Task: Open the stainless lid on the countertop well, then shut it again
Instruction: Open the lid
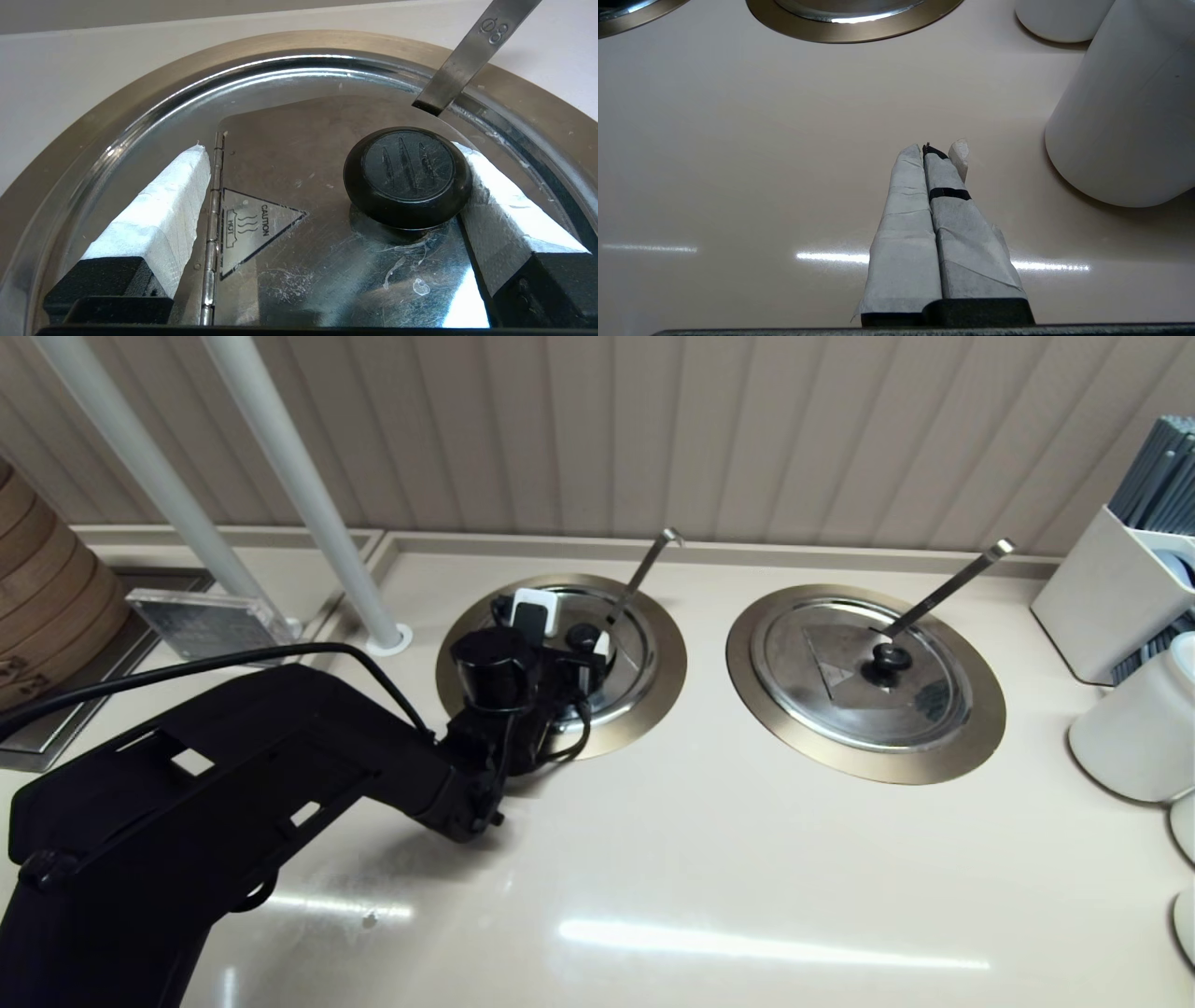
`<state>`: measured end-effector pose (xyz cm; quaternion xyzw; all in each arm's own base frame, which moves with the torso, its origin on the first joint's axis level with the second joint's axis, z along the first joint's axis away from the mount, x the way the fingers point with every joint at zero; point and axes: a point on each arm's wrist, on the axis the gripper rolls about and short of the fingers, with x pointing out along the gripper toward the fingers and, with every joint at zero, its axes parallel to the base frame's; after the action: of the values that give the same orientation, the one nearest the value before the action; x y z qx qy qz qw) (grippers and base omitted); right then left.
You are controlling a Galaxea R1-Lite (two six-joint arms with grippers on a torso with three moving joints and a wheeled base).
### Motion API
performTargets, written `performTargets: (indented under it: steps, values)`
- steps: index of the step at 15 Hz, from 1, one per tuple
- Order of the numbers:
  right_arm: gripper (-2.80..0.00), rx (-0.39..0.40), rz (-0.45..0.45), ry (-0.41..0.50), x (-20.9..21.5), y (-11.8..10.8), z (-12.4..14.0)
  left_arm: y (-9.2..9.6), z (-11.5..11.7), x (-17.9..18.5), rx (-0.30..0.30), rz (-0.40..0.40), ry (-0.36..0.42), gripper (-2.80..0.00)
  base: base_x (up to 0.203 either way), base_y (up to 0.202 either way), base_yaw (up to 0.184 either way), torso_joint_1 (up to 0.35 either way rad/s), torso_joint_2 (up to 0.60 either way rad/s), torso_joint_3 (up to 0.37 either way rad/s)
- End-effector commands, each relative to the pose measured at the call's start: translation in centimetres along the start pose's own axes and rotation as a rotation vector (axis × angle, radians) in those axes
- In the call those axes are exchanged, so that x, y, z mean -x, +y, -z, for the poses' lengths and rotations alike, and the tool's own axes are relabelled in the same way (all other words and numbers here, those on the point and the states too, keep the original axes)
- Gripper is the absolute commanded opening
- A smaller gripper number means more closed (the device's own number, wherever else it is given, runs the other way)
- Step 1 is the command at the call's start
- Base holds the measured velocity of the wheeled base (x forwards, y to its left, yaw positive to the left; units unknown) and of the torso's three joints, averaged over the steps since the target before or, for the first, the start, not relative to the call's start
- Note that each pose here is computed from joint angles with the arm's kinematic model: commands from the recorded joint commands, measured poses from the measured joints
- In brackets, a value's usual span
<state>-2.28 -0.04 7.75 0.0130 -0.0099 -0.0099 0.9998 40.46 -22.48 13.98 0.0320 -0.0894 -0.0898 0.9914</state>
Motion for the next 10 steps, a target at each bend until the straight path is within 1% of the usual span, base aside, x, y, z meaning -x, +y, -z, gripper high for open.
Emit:
performTargets:
  steps: [1,3,10]
  values:
    - [-2.8,0.0,0.0,0.004,0.0,0.0,0.1,0.2,-0.8,0.1,0.007,-0.005,-0.021,0.0,0.0,0.0,0.0,0.0,0.0,0.0]
    - [-2.8,0.0,0.0,0.004,0.0,0.0,0.1,0.3,-1.2,0.1,0.01,-0.007,-0.027,0.0,0.0,0.0,0.0,0.0,0.0,0.0]
    - [-2.8,0.0,0.0,0.004,0.0,0.0,0.1,1.9,-2.2,-0.3,0.011,-0.034,-0.053,0.0,0.0,0.0,0.0,0.0,0.0,0.0]
